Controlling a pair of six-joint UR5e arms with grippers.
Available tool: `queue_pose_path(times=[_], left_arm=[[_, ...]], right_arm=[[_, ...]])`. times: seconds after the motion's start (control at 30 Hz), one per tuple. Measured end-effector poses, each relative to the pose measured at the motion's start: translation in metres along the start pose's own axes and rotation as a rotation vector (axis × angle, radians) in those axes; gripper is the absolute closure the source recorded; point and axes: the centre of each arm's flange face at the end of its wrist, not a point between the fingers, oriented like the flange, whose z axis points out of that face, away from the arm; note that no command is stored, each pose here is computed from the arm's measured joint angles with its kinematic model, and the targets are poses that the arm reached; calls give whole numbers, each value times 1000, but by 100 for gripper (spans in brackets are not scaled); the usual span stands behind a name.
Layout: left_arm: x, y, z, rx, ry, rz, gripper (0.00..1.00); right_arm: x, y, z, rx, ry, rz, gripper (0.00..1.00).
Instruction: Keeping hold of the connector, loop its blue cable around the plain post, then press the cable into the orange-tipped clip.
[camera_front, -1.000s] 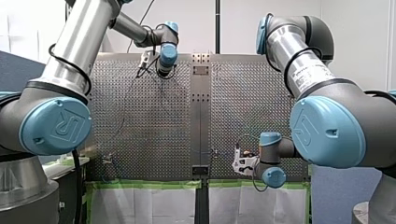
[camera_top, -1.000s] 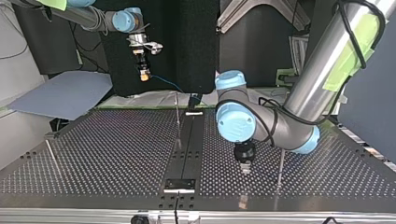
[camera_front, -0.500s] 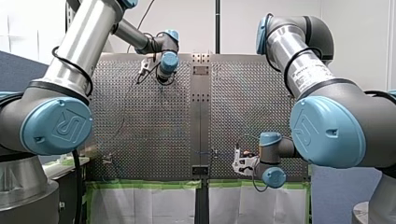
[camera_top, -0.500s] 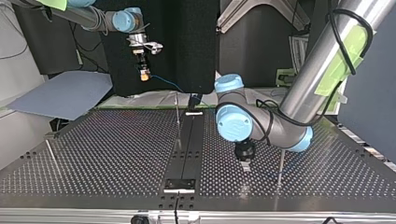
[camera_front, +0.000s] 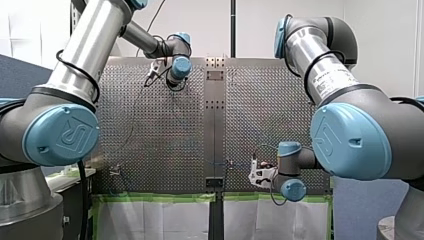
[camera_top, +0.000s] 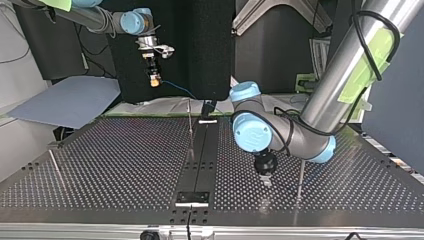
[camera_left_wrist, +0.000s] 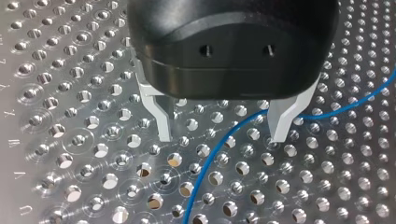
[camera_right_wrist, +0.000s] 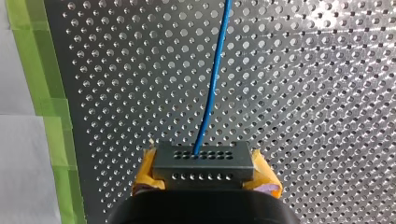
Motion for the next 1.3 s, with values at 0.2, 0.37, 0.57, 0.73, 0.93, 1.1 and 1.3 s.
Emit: queue_pose_path(times=[0.2,0.37,0.57,0.73,0.93,1.1,1.3], left_arm=[[11,-11,2,-9,19,65,0],[23,-22,5,-26,41,119,0],[35,-35,8,-35,55,160,0],[54,-54,10,-27,83,211,0],[80,-78,14,-8,112,252,0],[94,-85,13,-16,125,278,0],[113,-90,8,-29,132,291,0]], right_arm=[[0,0,0,0,0,0,100],[0,0,0,0,-1,-1,100],[0,0,0,-1,-1,-1,100],[0,0,0,-1,0,-1,100],[0,0,0,-1,0,-1,100],[0,0,0,-1,0,-1,100],[0,0,0,-1,0,-1,100]])
